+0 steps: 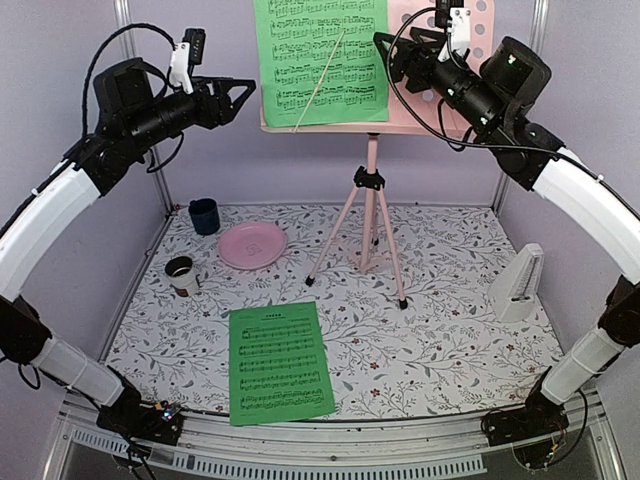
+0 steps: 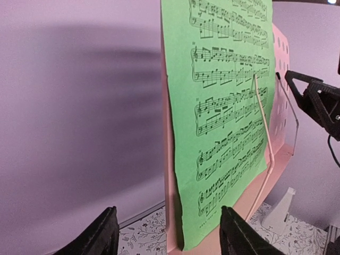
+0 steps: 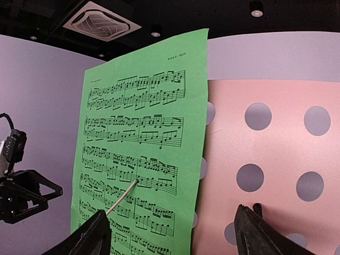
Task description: Set up the instrument practice props
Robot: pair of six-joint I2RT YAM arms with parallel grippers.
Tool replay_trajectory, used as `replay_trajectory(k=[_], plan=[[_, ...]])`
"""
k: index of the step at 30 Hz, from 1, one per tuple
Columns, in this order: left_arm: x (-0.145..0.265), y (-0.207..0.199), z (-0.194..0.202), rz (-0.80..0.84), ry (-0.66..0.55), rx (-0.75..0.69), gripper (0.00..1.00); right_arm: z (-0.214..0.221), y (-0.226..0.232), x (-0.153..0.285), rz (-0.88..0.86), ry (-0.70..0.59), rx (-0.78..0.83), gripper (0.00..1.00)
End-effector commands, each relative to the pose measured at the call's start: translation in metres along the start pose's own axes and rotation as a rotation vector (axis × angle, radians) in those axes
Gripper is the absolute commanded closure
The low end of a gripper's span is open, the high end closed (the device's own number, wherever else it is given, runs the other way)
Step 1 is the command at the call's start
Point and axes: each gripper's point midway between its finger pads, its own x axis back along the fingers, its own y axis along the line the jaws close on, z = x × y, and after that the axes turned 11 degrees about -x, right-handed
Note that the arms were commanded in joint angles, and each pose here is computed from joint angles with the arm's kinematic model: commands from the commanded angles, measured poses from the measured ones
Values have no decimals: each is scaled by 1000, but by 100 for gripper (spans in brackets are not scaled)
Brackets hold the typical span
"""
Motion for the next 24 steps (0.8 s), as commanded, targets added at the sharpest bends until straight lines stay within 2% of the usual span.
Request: replay_trajectory(k=[1, 5, 9, 14, 18, 24], plan=[[3, -3, 22, 10, 56, 37, 33, -24, -3, 22, 8, -37, -37, 18], [11, -5, 49, -1, 119, 81, 32, -20, 1, 36, -17, 14, -57, 19], [27, -10, 86, -8, 196, 129, 31, 1, 6, 54, -50, 114, -114, 19], [52, -18, 151, -30, 359, 211, 30, 41, 18, 81, -110, 274, -245, 21], [79, -31, 193, -34, 434, 308, 31, 73, 22, 109, -123, 385, -324, 22], [118, -45, 270, -83, 560, 442, 33, 147, 36, 152, -133, 601, -449, 25]])
